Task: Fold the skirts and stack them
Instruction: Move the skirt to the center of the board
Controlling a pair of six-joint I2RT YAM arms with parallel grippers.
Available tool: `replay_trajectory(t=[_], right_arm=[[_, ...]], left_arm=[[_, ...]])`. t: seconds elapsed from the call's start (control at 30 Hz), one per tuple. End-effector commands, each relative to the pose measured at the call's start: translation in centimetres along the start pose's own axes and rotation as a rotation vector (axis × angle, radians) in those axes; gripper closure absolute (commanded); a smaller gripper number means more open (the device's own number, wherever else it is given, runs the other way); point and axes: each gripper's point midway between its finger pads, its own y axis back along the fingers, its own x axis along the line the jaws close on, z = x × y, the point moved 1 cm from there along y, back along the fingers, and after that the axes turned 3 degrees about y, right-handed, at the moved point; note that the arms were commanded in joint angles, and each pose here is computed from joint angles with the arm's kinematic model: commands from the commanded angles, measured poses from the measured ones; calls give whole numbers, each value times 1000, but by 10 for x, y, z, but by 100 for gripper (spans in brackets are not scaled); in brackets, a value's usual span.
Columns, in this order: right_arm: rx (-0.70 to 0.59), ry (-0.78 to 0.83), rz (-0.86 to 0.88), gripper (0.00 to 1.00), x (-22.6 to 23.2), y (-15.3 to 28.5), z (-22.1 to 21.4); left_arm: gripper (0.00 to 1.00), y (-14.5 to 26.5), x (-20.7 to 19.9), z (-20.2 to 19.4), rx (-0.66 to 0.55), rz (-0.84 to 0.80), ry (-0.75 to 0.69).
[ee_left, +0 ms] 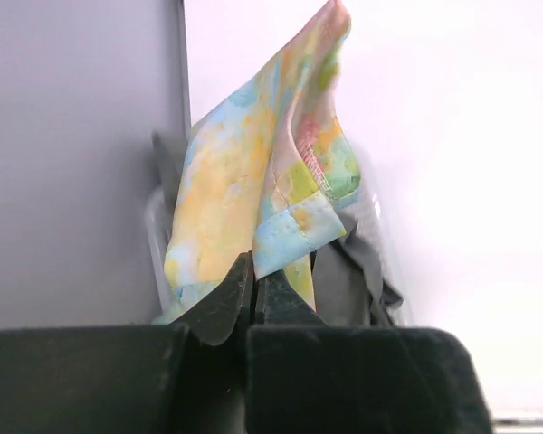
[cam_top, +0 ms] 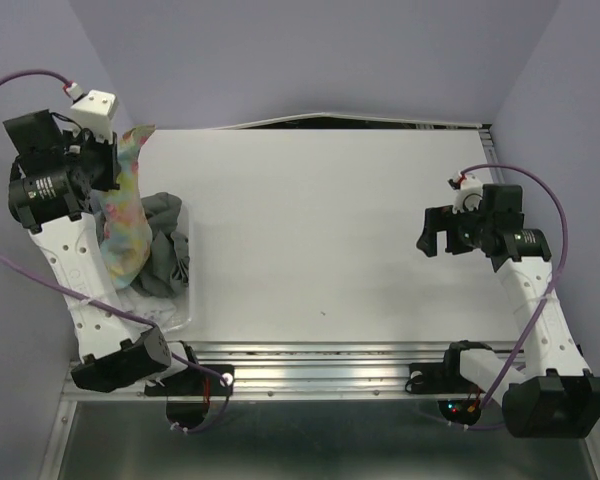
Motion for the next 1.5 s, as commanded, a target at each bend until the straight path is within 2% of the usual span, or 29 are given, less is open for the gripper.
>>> replay_trajectory(t=[0.0, 0.1, 0.17, 0.27, 0.3, 0.4, 0.43, 0.53, 0.63, 0.83, 0.87, 0.93, 1.1, 1.13, 1.2, 1.4, 1.47], right_arm=[[-81, 14, -20, 0, -2, 8, 32], [-90, 7, -24, 0, -3, 9, 42], [-104, 7, -32, 0, -5, 12, 55], [-127, 11, -47, 0, -8, 16, 71], [-121, 2, -55, 0, -13, 13, 73], [-124, -13, -60, 0, -19, 12, 80], [-113, -20, -53, 0, -19, 8, 80], [-108, -42, -63, 0, -27, 6, 82], [-104, -69, -85, 0, -37, 3, 84], [-97, -141, -101, 0, -58, 1, 83], [-96, -141, -94, 0, -58, 0, 83], [-86, -152, -99, 0, -62, -2, 81], [-60, -164, -58, 0, -58, -11, 74], [-53, -168, -49, 0, -58, -14, 72], [-43, -168, -27, 0, -56, -17, 69], [5, -203, 193, 2, -23, -33, 45], [21, -216, 236, 2, -17, -38, 35]], left_arm=[[100, 45, -58, 61, -188, -148, -119], [100, 67, -95, 102, -340, -253, -177], [100, 71, -127, 114, -388, -357, -216], [100, 66, -159, 131, -426, -458, -213], [100, 65, -186, 131, -425, -535, -237], [100, 48, -225, 129, -401, -629, -269], [100, 51, -250, 130, -422, -690, -301], [100, 28, -291, 116, -379, -748, -353], [100, 0, -354, 84, -290, -843, -427], [100, -59, -429, 30, -134, -981, -470], [100, -55, -434, 33, -148, -996, -468], [100, -85, -460, 14, -83, -1027, -466], [100, -130, -485, 12, -51, -1002, -459], [91, -131, -487, 25, -81, -987, -455], [85, -151, -487, 27, -75, -920, -444], [81, -181, -461, 67, -153, -715, -389], [68, -187, -454, 71, -164, -667, -404]])
